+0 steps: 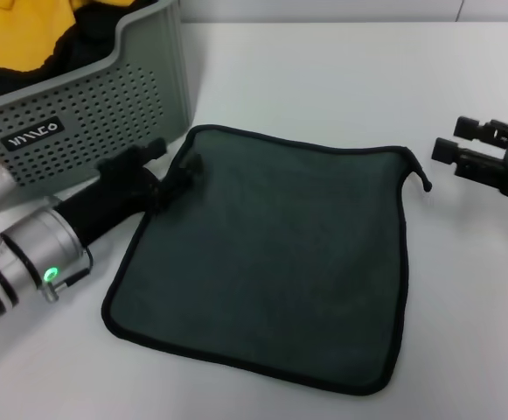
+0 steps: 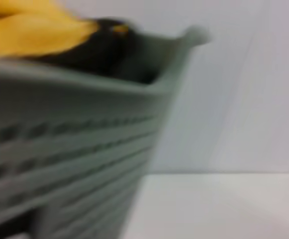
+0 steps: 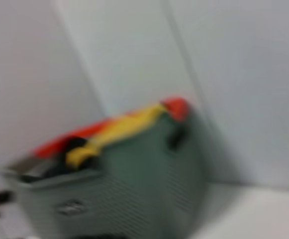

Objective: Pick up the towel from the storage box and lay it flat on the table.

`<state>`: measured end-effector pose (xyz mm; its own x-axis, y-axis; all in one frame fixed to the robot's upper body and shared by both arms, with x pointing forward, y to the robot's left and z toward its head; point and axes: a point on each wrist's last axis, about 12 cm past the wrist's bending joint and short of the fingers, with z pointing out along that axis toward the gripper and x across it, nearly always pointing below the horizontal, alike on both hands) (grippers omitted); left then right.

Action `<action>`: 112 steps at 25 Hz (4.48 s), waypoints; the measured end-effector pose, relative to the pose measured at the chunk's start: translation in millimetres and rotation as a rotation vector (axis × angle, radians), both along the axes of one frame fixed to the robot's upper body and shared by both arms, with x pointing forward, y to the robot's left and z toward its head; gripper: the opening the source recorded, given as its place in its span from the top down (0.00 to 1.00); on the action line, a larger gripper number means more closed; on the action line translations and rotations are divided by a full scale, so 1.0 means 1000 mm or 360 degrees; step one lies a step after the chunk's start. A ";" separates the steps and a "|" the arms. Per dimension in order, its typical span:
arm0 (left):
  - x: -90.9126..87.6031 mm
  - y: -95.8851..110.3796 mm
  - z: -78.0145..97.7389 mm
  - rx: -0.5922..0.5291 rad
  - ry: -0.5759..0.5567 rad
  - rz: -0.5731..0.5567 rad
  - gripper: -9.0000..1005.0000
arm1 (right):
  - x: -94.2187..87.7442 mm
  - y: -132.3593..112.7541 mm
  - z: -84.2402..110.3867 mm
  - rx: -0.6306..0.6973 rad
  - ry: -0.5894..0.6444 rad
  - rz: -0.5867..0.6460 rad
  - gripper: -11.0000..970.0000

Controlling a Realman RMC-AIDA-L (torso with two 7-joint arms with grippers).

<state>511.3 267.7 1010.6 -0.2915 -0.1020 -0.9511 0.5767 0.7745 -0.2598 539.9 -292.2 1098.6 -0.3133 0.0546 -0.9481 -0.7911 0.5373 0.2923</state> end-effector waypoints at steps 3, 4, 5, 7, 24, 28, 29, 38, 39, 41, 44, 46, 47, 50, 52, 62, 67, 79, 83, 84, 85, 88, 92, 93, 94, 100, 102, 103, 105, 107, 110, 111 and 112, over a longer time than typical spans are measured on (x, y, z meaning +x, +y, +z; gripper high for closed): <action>-0.011 -0.007 0.009 -0.0040 -0.0093 -0.0224 0.42 | -0.012 -0.001 0.013 0.0060 -0.0133 0.0188 0.33; -0.014 -0.009 0.013 -0.0053 -0.0130 -0.0319 0.37 | -0.015 0.000 0.017 0.0065 -0.0164 0.0267 0.31; -0.018 -0.011 0.018 -0.0069 -0.0170 -0.0412 0.33 | -0.017 0.001 0.021 0.0066 -0.0189 0.0360 0.31; -0.026 -0.012 0.029 -0.0117 -0.0271 -0.0558 0.23 | -0.019 0.004 0.028 0.0069 -0.0225 0.0494 0.32; -0.035 -0.024 0.064 -0.0259 -0.0547 -0.1034 0.28 | -0.025 0.031 0.035 -0.0046 -0.0375 0.0941 0.38; -0.035 -0.024 0.065 -0.0262 -0.0552 -0.1034 0.32 | -0.025 0.032 0.035 -0.0044 -0.0380 0.0938 0.38; -0.034 -0.023 0.065 -0.0260 -0.0553 -0.1031 0.32 | -0.025 0.033 0.035 -0.0044 -0.0382 0.0937 0.38; -0.034 -0.022 0.065 -0.0254 -0.0557 -0.1026 0.32 | -0.024 0.034 0.033 -0.0056 -0.0403 0.0925 0.38; -0.034 -0.022 0.065 -0.0254 -0.0558 -0.1026 0.32 | -0.024 0.034 0.033 -0.0058 -0.0405 0.0924 0.38; -0.034 -0.022 0.065 -0.0251 -0.0559 -0.1026 0.32 | -0.024 0.034 0.033 -0.0059 -0.0409 0.0924 0.38; -0.033 -0.022 0.065 -0.0247 -0.0561 -0.1025 0.32 | -0.024 0.034 0.033 -0.0060 -0.0413 0.0925 0.38; -0.033 -0.022 0.066 -0.0246 -0.0563 -0.1027 0.32 | -0.024 0.034 0.033 -0.0060 -0.0413 0.0925 0.38; -0.032 -0.022 0.066 -0.0245 -0.0565 -0.1028 0.32 | -0.024 0.035 0.034 -0.0059 -0.0413 0.0926 0.38; -0.032 -0.022 0.066 -0.0244 -0.0569 -0.1029 0.32 | -0.022 0.036 0.033 -0.0057 -0.0410 0.0923 0.38; -0.031 -0.022 0.067 -0.0245 -0.0575 -0.1014 0.32 | -0.022 0.036 0.033 -0.0059 -0.0407 0.0917 0.38; -0.030 -0.020 0.067 -0.0247 -0.0570 -0.1001 0.32 | -0.022 0.038 0.031 -0.0062 -0.0398 0.0923 0.38; -0.031 -0.021 0.067 -0.0249 -0.0567 -0.1007 0.32 | -0.023 0.037 0.031 -0.0060 -0.0396 0.0920 0.38; -0.031 -0.021 0.068 -0.0254 -0.0562 -0.1015 0.32 | -0.023 0.039 0.028 -0.0039 -0.0374 0.0907 0.38; -0.030 -0.020 0.068 -0.0254 -0.0556 -0.1015 0.32 | -0.021 0.039 0.028 -0.0041 -0.0376 0.0883 0.38; -0.030 -0.020 0.068 -0.0254 -0.0557 -0.1012 0.32 | -0.020 0.039 0.028 -0.0043 -0.0376 0.0880 0.38; -0.029 -0.020 0.069 -0.0253 -0.0558 -0.1010 0.32 | -0.020 0.039 0.028 -0.0048 -0.0376 0.0878 0.38; -0.029 -0.019 0.069 -0.0252 -0.0560 -0.1011 0.32 | -0.018 0.041 0.028 -0.0062 -0.0375 0.0877 0.38; -0.029 -0.020 0.070 -0.0251 -0.0562 -0.1014 0.32 | -0.017 0.042 0.028 -0.0063 -0.0377 0.0879 0.38; -0.028 -0.019 0.070 -0.0250 -0.0563 -0.1016 0.32 | -0.017 0.042 0.028 -0.0063 -0.0377 0.0879 0.38; -0.028 -0.019 0.070 -0.0249 -0.0565 -0.1017 0.32 | -0.017 0.042 0.028 -0.0063 -0.0378 0.0879 0.38; -0.025 -0.020 0.073 -0.0255 -0.0541 -0.1048 0.32 | -0.016 0.042 0.029 -0.0064 -0.0379 0.0879 0.38; -0.023 -0.020 0.074 -0.0261 -0.0532 -0.1054 0.32 | -0.016 0.042 0.029 -0.0065 -0.0380 0.0880 0.38; -0.022 -0.020 0.074 -0.0262 -0.0531 -0.1054 0.32 | -0.016 0.041 0.029 -0.0068 -0.0380 0.0879 0.38; -0.022 -0.020 0.075 -0.0260 -0.0536 -0.1055 0.32 | -0.016 0.041 0.029 -0.0070 -0.0381 0.0878 0.38; -0.021 -0.020 0.076 -0.0255 -0.0544 -0.1058 0.32 | -0.016 0.040 0.029 -0.0070 -0.0381 0.0876 0.38; -0.020 -0.020 0.077 -0.0251 -0.0545 -0.1060 0.32 | -0.016 0.040 0.029 -0.0071 -0.0381 0.0876 0.38; -0.020 -0.020 0.077 -0.0251 -0.0545 -0.1060 0.32 | -0.016 0.040 0.029 -0.0072 -0.0381 0.0878 0.38; -0.020 -0.020 0.077 -0.0251 -0.0545 -0.1060 0.32 | -0.015 0.041 0.029 -0.0073 -0.0382 0.0880 0.38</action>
<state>491.1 247.6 1087.3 -0.0305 -0.1498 -0.9882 0.9771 0.2036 -0.0611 524.5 -251.4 1127.9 -0.0606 -0.0980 -0.9933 -0.9977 0.0357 0.0574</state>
